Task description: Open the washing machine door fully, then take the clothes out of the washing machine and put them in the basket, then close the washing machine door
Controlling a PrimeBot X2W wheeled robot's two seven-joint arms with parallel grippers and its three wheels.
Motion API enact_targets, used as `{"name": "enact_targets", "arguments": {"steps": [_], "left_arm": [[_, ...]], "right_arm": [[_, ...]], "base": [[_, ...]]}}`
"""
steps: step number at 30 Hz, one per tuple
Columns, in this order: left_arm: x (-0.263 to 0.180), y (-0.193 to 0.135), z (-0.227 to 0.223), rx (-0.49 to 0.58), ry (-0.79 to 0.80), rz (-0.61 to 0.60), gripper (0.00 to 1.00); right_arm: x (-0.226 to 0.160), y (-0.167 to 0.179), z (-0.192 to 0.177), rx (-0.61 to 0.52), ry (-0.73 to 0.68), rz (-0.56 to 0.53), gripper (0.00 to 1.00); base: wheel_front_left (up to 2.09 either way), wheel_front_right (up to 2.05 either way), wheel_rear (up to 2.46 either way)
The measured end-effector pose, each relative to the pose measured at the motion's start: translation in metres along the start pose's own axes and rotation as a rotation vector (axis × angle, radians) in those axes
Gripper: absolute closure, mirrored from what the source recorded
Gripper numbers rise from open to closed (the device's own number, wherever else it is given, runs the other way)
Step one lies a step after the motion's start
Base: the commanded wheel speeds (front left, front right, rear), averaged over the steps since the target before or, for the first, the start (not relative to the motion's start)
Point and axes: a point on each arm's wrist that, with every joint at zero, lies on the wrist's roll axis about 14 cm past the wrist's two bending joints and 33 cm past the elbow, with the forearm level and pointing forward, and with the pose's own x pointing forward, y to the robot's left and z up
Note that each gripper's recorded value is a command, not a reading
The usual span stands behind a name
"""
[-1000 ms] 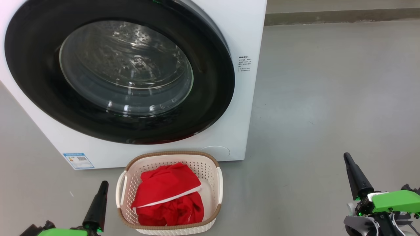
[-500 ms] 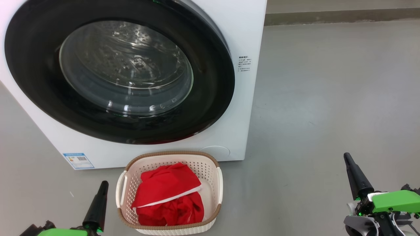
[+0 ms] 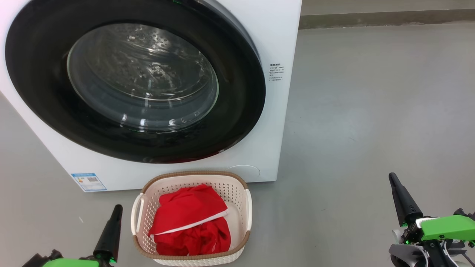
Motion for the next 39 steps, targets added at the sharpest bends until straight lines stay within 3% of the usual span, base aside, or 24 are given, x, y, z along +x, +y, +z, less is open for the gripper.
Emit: {"name": "enact_targets", "arguments": {"steps": [39], "left_arm": [[0.0000,0.0000,-0.0001,0.000,0.000,0.000,1.00]], "right_arm": [[0.0000,-0.0001,0.0002,0.000,0.000,-0.001,1.00]], "base": [[0.00,0.00,0.00]]}}
